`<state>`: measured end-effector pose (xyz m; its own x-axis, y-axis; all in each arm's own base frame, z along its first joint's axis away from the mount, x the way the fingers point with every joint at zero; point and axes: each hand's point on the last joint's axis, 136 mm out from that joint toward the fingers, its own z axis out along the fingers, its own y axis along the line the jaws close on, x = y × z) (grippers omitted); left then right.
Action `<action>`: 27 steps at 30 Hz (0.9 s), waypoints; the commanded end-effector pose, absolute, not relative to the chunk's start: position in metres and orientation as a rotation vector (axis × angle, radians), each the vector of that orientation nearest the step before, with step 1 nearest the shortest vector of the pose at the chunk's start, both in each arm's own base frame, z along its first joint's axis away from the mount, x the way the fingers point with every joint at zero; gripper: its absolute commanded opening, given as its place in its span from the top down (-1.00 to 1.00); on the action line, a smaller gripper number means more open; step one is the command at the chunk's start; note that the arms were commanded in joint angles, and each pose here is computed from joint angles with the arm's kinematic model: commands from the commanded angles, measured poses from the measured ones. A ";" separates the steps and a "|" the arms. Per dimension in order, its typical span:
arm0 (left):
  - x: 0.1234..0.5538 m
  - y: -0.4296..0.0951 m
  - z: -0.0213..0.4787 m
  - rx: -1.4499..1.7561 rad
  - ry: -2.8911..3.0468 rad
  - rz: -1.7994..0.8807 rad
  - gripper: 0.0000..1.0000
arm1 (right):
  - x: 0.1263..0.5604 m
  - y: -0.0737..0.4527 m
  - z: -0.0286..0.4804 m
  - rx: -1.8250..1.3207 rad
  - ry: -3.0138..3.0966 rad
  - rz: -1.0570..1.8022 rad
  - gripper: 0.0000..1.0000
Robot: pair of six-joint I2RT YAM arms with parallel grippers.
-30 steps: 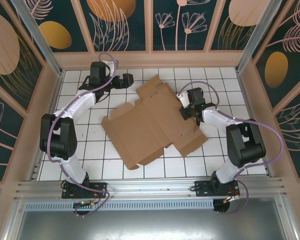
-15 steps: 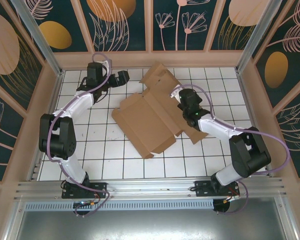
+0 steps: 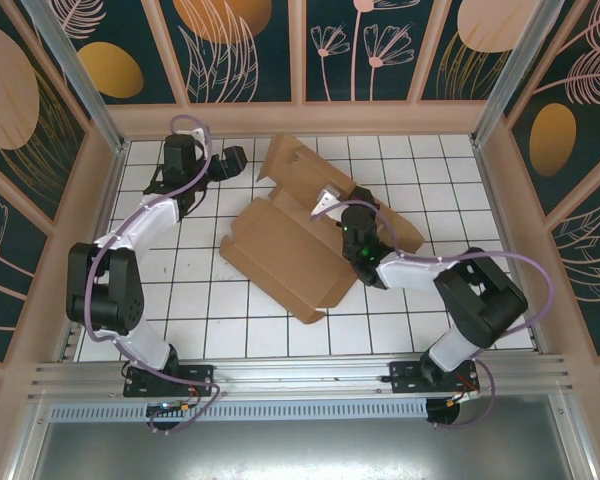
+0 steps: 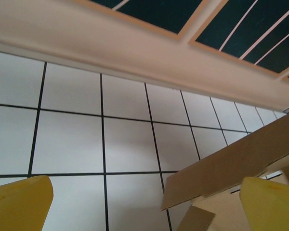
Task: Fold the paper box
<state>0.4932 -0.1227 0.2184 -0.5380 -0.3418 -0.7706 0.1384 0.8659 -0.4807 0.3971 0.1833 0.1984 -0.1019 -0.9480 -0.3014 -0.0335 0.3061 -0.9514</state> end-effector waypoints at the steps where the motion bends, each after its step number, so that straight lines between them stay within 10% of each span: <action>1: 0.495 -0.113 0.225 -0.170 2.011 -0.594 -0.97 | 0.390 0.182 0.229 -0.848 1.316 -1.127 1.00; 27: 0.516 -0.127 0.108 -0.179 2.257 -0.737 -0.67 | 0.372 0.213 0.209 -0.934 1.283 -1.029 1.00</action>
<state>0.5094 -0.1241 0.1006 -0.7177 -0.3701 -0.5899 0.0496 0.8178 -0.5733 0.3746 0.2111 0.1932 -0.0129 -0.9817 -0.1900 0.0611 0.1889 -0.9801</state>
